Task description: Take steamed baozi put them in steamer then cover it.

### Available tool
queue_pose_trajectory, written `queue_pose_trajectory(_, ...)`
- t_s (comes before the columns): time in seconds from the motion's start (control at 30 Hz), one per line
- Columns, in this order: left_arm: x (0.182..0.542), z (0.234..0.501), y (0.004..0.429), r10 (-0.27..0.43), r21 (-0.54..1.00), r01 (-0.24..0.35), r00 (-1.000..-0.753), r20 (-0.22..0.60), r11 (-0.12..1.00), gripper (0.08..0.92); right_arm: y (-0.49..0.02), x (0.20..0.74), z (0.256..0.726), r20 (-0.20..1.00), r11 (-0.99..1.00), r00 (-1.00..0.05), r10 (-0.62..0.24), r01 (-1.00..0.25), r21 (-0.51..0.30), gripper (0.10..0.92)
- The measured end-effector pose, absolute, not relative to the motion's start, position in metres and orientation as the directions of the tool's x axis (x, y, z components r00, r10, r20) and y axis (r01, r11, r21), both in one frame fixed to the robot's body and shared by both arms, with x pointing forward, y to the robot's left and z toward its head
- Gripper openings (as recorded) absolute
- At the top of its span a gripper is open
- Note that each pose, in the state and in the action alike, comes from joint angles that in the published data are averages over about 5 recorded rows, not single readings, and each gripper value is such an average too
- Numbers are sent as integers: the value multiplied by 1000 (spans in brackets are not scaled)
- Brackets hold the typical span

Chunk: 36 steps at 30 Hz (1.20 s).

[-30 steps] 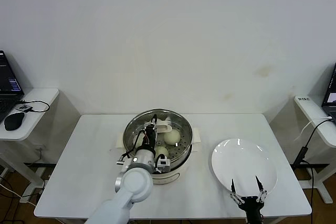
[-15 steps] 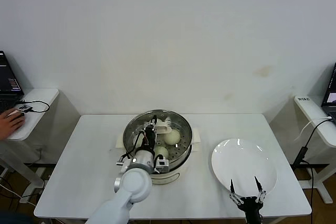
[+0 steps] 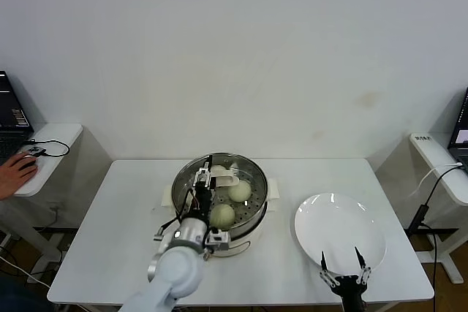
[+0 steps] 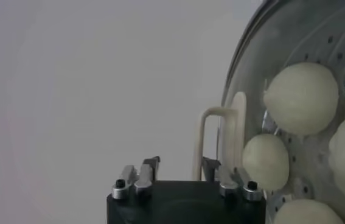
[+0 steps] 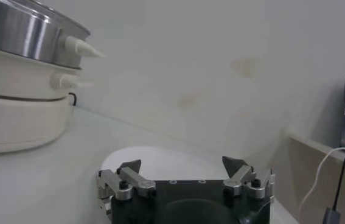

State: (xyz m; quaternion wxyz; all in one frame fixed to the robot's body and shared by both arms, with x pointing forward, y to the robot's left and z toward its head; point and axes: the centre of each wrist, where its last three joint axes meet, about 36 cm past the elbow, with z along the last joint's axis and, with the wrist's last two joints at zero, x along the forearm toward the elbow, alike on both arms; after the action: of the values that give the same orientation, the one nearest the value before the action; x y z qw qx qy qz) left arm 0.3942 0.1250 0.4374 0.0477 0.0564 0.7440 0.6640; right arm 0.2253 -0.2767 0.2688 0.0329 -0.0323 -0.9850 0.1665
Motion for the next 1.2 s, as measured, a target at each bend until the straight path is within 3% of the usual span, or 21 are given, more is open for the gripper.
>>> queue_pose_trajectory(0.23, 352, 441, 140, 179, 981, 5, -983, -30, 192, 812, -279, 222, 271, 53, 943, -995, 81, 59, -328, 823)
queue_pose_trajectory(0.37, 323, 443, 148, 199, 953, 13, -979, -50, 302, 822, -281, 223, 272, 49, 943, -995, 81, 61, -326, 823)
queue_pose_trajectory(0.57, 290, 432, 174, 201, 821, 64, -977, -64, 568, 823, -283, 223, 278, 42, 948, -997, 63, 47, -316, 823)
queue_pose_trajectory(0.7, 273, 426, 200, 152, 666, 74, -987, -60, 742, 823, -285, 223, 286, 43, 953, -999, 33, 18, -303, 823)
queue_pose_trajectory(0.87, 251, 422, 226, 57, 456, 35, -998, -36, 889, 823, -295, 221, 298, 57, 956, -998, -9, -26, -292, 823)
queue_pose_trajectory(1.2, 208, 397, 250, -65, 200, -57, -997, 34, 978, 823, -309, 214, 314, 100, 958, -991, -84, -108, -266, 823)
